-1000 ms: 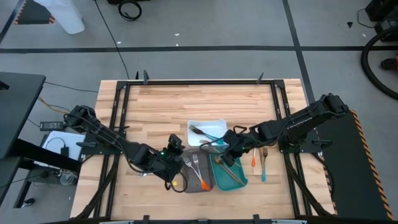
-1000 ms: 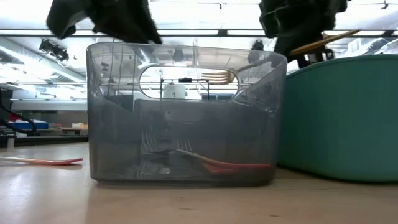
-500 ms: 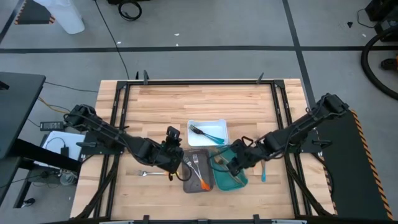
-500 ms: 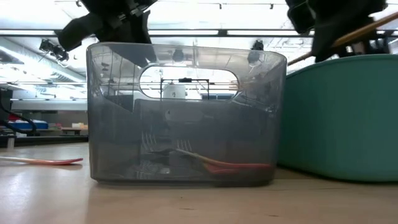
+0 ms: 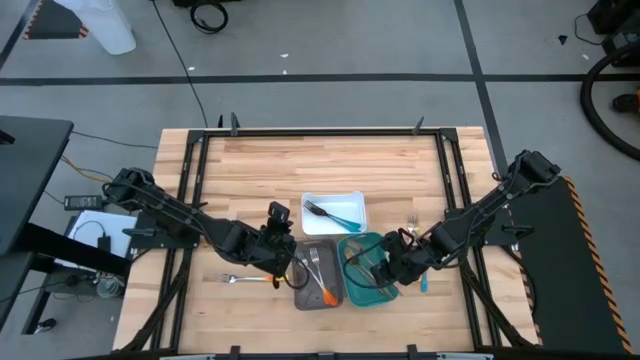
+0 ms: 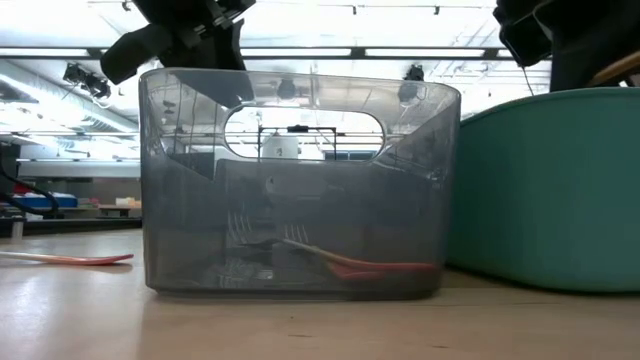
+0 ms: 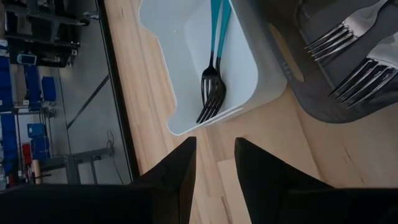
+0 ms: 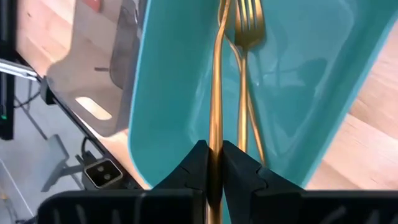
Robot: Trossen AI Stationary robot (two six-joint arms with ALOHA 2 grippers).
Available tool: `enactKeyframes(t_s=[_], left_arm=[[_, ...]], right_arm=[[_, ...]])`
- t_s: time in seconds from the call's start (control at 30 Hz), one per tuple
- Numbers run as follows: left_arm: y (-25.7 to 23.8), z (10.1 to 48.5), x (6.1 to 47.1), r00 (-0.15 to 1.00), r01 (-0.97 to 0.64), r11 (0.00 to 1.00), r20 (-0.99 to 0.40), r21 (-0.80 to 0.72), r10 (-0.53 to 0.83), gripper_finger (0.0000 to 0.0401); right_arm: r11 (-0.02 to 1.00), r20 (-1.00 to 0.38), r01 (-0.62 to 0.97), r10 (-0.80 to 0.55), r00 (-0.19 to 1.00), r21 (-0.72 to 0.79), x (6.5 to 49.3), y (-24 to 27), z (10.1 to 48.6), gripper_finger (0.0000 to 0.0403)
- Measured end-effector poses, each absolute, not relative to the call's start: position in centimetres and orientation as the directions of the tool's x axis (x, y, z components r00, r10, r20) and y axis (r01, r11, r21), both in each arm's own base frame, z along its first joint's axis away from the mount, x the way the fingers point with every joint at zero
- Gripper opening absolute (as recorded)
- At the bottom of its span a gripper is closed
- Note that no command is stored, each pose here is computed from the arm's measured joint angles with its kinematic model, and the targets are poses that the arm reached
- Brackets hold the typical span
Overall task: Sort silverware by color (type)
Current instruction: Put the gold fork into the green bin
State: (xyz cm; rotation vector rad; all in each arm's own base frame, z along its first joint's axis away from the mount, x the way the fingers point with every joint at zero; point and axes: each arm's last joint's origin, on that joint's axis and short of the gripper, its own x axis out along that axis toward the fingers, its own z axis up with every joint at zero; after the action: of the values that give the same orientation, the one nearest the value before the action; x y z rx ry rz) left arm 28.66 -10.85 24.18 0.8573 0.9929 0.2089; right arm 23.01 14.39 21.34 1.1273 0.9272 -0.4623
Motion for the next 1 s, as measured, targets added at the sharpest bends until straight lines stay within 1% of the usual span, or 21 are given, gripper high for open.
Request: enactKeyframes(t_s=[0.1, 0.27, 0.47, 0.77, 0.87, 1.0], left_arm=[[-10.9, 24.2, 28.7, 0.559, 0.212, 0.666, -0.647, 0.716, 0.518, 0.0118], [-10.9, 24.2, 28.7, 0.559, 0.211, 0.666, -0.647, 0.716, 0.518, 0.0118], [-10.9, 24.2, 28.7, 0.560, 0.215, 0.663, -0.647, 0.717, 0.518, 0.0118], [-10.9, 24.2, 28.7, 0.561, 0.212, 0.667, -0.648, 0.714, 0.515, 0.0118], [-10.9, 24.1, 28.7, 0.560, 0.224, 0.677, -0.661, 0.701, 0.499, 0.0118], [-10.9, 24.1, 28.7, 0.560, 0.225, 0.678, -0.662, 0.700, 0.498, 0.0118]], right_arm=[[0.383, -0.805, 0.721, 0.118, 0.581, 0.577, 23.1, 14.4, 21.2, 0.0038], [0.385, -0.814, 0.730, 0.108, 0.571, 0.564, 23.6, 14.7, 20.4, 0.0038], [0.386, -0.810, 0.720, 0.153, 0.566, 0.576, 25.1, 15.1, 18.8, 0.0038], [0.396, -0.828, 0.733, 0.160, 0.538, 0.553, 25.9, 14.5, 17.9, 0.0039], [0.398, -0.827, 0.732, 0.157, 0.540, 0.553, 25.9, 14.4, 18.0, 0.0049], [0.397, -0.826, 0.733, 0.142, 0.546, 0.553, 25.9, 14.3, 18.0, 0.0077]])
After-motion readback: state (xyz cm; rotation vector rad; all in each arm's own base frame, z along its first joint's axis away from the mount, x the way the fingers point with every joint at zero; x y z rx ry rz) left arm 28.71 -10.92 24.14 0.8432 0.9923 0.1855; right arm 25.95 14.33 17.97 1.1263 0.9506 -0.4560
